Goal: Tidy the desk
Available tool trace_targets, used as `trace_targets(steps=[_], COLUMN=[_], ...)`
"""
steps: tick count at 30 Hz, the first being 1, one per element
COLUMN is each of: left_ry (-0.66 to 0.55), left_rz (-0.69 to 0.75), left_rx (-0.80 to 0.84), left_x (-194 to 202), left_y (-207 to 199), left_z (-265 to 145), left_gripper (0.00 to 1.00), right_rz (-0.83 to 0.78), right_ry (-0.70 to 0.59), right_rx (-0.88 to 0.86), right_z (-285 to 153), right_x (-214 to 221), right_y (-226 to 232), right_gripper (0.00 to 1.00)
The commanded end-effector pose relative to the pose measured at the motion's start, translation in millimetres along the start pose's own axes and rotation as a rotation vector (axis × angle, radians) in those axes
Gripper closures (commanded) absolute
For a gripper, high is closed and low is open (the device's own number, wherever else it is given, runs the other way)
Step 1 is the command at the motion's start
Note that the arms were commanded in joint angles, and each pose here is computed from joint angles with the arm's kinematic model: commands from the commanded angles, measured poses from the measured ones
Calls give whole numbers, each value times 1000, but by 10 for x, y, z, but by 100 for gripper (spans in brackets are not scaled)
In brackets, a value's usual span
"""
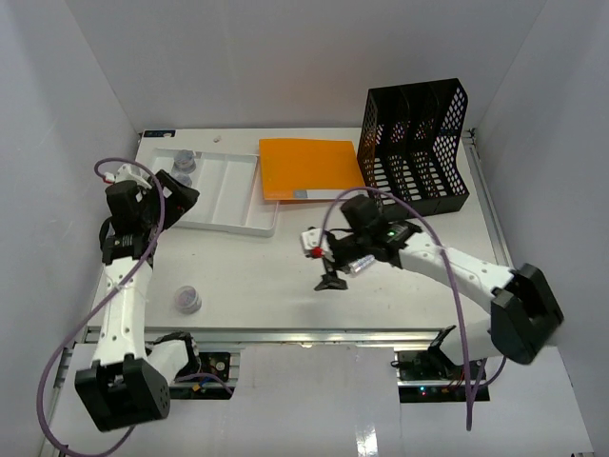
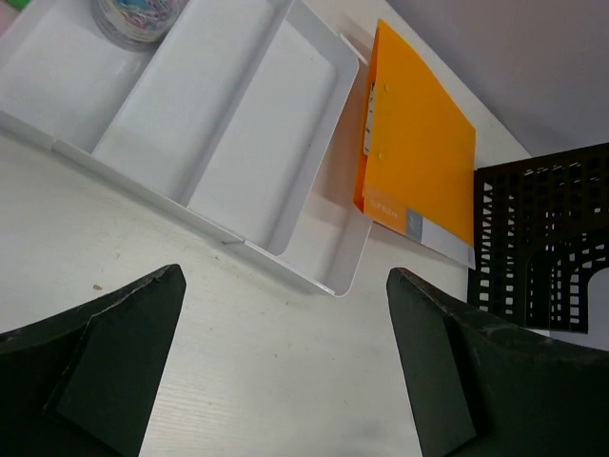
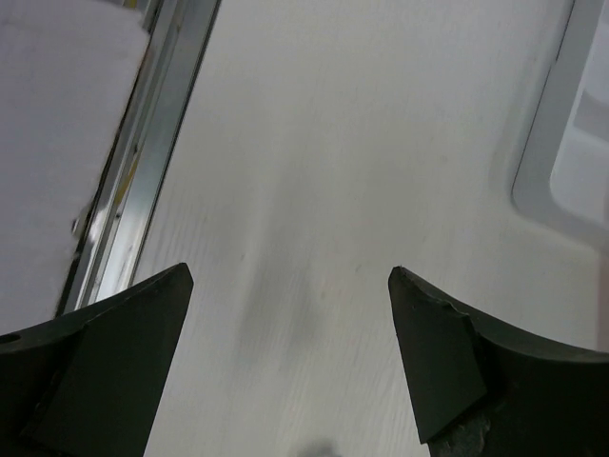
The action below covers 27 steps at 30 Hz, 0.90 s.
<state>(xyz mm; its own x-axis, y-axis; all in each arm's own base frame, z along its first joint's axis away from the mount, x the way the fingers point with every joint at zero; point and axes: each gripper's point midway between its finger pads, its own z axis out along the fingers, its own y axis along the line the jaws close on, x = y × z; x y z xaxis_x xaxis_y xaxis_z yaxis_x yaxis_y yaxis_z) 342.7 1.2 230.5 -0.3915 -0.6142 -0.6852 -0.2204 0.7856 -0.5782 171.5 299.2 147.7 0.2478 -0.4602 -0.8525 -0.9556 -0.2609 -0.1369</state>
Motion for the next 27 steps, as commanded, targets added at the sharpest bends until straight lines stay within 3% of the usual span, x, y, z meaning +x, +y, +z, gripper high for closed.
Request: trace_targets(steps=[1, 6, 11, 27], left_ry=[-159, -344, -449, -437], left_rz=[-18, -15, 8, -9], left_rx=[-52, -193, -276, -226], left_x=[-171, -366, -453, -283], left_y=[15, 224, 348, 303], left_z=[-461, -921, -1267, -1414], left_gripper=[2, 2, 2, 2], right_rz=[-61, -19, -21, 1], right_ry=[42, 0, -85, -144], right_rx=[123, 40, 29, -33], right_z=[839, 1773, 2305, 3198], right_x=[-431, -725, -965, -1154], right_y=[-512, -471, -514, -390], right_gripper=[10, 10, 10, 10])
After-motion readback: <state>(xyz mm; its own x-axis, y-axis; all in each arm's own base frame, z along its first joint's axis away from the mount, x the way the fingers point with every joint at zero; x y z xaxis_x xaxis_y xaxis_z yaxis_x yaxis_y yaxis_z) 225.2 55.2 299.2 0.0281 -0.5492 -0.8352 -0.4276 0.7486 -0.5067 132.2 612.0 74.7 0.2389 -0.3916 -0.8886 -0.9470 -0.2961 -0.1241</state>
